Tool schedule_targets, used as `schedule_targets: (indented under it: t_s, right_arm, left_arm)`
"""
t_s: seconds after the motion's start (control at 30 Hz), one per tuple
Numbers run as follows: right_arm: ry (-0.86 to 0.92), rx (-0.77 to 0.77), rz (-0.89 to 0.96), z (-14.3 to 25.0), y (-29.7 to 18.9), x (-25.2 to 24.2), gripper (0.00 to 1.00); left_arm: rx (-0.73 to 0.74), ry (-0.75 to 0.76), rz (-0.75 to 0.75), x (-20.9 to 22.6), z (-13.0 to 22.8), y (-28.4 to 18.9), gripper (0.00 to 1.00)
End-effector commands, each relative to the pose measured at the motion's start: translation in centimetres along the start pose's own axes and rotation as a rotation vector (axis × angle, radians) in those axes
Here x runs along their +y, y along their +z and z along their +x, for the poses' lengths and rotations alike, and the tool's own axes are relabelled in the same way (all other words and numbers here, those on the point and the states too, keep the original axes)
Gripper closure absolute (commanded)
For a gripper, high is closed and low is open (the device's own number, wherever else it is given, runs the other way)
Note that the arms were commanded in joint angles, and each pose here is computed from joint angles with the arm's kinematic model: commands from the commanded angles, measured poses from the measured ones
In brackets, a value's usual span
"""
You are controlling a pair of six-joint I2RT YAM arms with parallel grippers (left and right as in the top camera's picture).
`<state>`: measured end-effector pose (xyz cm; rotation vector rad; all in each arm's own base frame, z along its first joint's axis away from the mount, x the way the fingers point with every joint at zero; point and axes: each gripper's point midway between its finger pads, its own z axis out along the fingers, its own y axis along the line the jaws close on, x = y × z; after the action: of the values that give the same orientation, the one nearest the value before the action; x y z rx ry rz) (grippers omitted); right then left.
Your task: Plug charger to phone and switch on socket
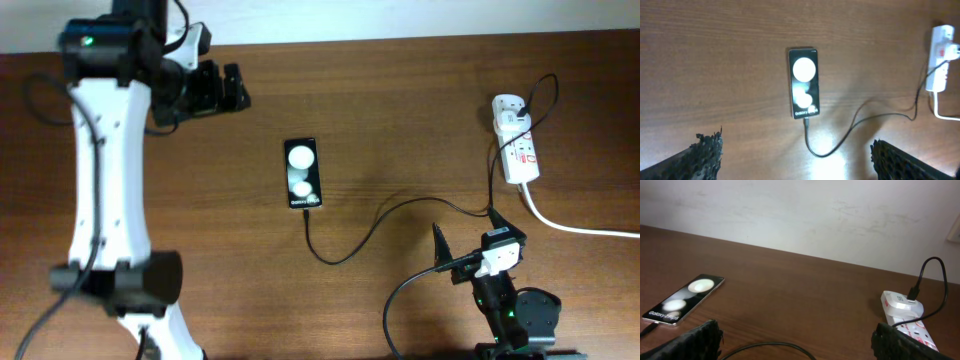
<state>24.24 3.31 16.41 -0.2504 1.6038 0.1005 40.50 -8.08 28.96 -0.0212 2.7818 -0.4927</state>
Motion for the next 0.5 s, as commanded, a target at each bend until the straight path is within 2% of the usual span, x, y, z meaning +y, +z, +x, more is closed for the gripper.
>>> schedule_targets:
  t_s: [0.0,0.23,0.27,0.37,0.47]
  right_arm:
    - [0.008,-0.001,-0.007,0.2,0.0,0.2,0.01]
    - [0.008,-0.001,-0.007,0.2,0.0,0.2,0.01]
    - [0.008,-0.001,-0.007,0.2,0.0,0.2,0.01]
    - [0.008,-0.001,-0.007,0.2,0.0,0.2,0.01]
    - [0.008,-0.001,-0.007,0.2,0.0,0.2,0.01]
  left_arm:
    - [-0.165,0.054,0.021,-2.3,2.4,-8.0,0.01]
    - [-0.400,0.132,0.054,-4.7,7.3,-17.3,0.01]
    - [-0.419,0.142,0.036,-4.5,8.4,-18.1,0.01]
    - [-0.451,0.109,-0.166,-0.6,12.2,-19.1,0.01]
    - [-0.524,0.104,-0.227,1.4,14.6,-18.3,0.01]
